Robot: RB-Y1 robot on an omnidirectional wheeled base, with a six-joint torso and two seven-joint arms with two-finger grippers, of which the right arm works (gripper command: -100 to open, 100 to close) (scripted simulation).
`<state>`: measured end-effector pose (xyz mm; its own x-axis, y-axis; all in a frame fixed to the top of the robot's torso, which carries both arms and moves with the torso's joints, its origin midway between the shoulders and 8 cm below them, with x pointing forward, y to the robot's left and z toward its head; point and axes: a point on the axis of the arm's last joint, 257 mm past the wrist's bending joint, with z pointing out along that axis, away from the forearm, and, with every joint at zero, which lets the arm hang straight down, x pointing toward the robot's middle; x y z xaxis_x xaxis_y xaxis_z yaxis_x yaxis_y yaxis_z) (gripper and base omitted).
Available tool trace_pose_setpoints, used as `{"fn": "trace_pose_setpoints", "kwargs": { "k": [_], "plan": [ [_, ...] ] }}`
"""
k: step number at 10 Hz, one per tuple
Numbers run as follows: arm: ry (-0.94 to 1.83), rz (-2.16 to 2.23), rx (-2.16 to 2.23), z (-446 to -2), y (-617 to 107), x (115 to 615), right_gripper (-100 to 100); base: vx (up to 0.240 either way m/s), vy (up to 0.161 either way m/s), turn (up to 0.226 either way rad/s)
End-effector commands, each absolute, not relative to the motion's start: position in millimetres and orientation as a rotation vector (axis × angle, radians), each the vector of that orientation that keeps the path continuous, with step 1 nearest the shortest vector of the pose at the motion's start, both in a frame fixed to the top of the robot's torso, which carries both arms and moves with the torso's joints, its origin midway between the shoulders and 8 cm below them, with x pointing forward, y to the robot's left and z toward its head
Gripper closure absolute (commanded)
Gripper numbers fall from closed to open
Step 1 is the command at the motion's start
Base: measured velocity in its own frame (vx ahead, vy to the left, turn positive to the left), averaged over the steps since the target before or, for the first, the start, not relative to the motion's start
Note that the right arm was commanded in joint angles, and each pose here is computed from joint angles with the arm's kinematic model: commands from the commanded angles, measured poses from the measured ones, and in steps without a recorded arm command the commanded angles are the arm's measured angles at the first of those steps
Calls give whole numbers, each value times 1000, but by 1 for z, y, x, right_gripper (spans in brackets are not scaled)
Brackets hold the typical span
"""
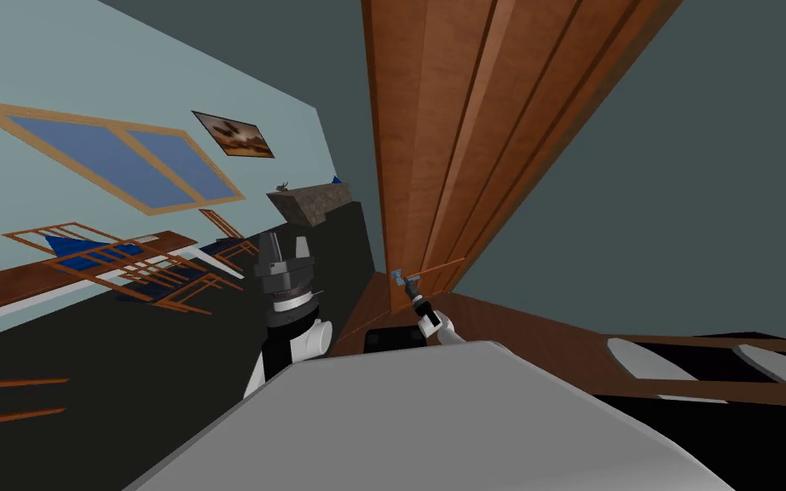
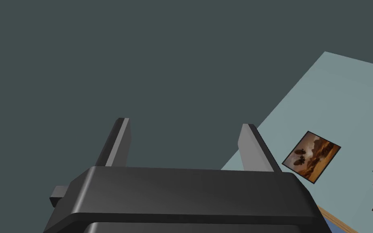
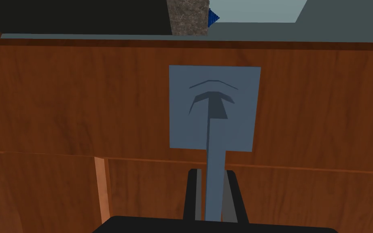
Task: Push the door open
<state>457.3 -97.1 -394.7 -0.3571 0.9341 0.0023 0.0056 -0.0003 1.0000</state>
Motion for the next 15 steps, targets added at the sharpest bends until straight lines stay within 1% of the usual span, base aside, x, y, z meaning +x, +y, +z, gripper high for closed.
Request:
{"fn": "trace_pose_setpoints", "kwargs": {
  "k": [1,3,4,6,10,15],
  "plan": [
    [1458,1449,1022,-394,-108,463,100,-100,-150,169],
    [1445,1435,1031,-393,-111,465,100,-130,-128,228],
    [1445,1435,1031,-393,-111,465,100,-90,-112,84],
    [1431,1422,1040,-393,-114,468,100,-142,-106,193],
    [1406,1397,1061,-393,-119,472,100,-165,-154,234],
    [1379,1373,1085,-393,-121,476,100,-174,-129,228]
  ]
}}
